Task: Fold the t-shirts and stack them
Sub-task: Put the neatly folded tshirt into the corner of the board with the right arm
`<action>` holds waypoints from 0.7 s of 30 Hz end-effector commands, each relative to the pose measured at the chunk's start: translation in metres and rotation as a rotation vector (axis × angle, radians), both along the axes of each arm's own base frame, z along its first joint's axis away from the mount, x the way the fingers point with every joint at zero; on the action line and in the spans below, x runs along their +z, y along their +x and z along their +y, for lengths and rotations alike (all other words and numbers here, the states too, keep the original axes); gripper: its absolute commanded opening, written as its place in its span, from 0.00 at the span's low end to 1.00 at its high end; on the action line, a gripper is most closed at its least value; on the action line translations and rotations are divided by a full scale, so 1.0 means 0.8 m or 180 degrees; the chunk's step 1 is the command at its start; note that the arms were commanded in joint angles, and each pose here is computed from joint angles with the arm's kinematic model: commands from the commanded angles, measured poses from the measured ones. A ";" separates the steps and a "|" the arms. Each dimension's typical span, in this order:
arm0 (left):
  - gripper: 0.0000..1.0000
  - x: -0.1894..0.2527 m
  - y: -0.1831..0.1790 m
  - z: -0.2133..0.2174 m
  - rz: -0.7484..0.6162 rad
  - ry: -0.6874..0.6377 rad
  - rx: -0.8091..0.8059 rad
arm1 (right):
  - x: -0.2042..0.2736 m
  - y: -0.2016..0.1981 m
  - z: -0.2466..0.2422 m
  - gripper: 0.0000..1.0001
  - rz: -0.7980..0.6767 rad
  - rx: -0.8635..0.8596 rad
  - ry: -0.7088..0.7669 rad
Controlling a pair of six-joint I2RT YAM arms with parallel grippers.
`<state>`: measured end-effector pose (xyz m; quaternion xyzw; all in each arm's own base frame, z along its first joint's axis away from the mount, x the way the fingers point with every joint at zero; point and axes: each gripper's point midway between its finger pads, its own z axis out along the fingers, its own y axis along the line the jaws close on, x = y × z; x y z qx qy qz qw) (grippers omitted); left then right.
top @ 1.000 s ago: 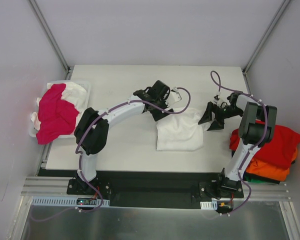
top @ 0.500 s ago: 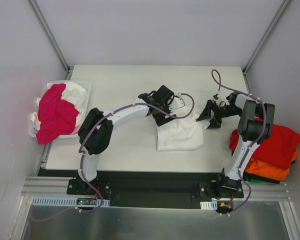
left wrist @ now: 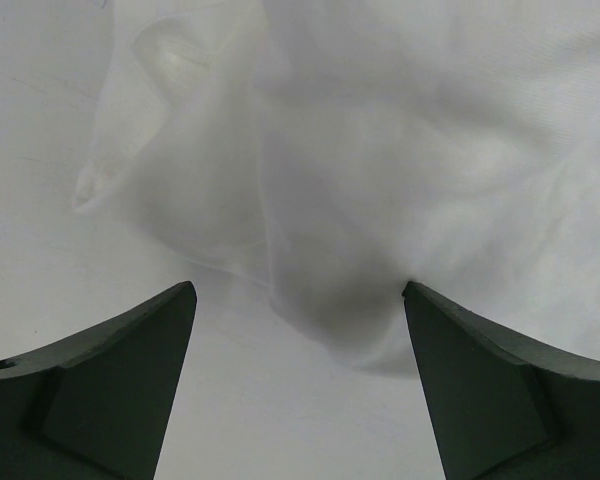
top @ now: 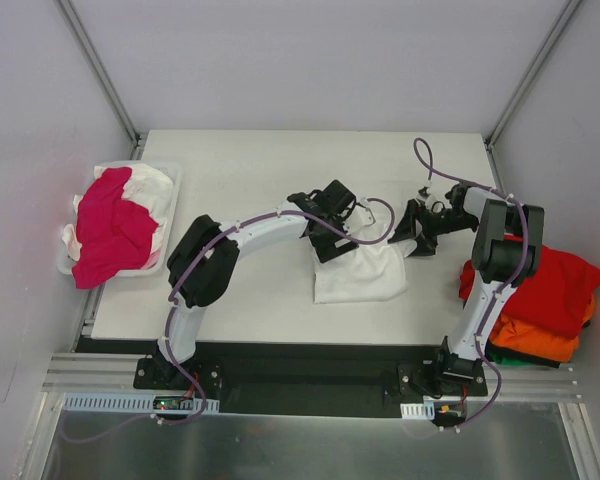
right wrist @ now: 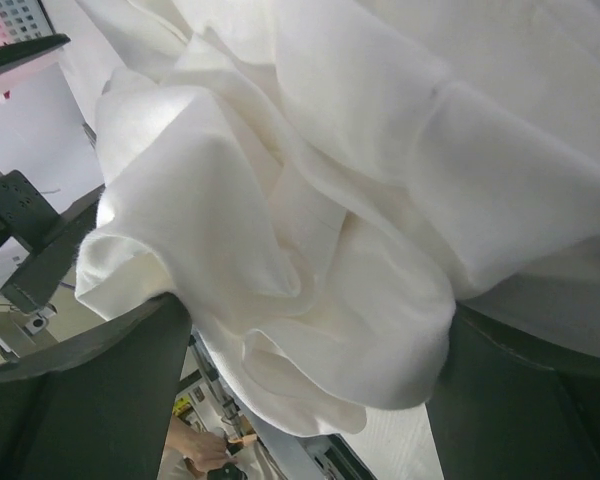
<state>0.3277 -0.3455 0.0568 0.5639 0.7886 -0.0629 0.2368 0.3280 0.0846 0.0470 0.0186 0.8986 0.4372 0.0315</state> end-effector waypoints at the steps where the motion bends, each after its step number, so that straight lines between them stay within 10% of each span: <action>1: 0.86 0.014 -0.009 -0.018 0.0153 -0.0153 -0.0011 | 0.005 -0.002 0.008 0.89 -0.0176 0.0264 -0.0060; 21: 0.86 0.020 -0.008 -0.027 0.0218 -0.0137 -0.0027 | 0.023 -0.030 0.013 0.89 -0.0139 0.1020 0.0219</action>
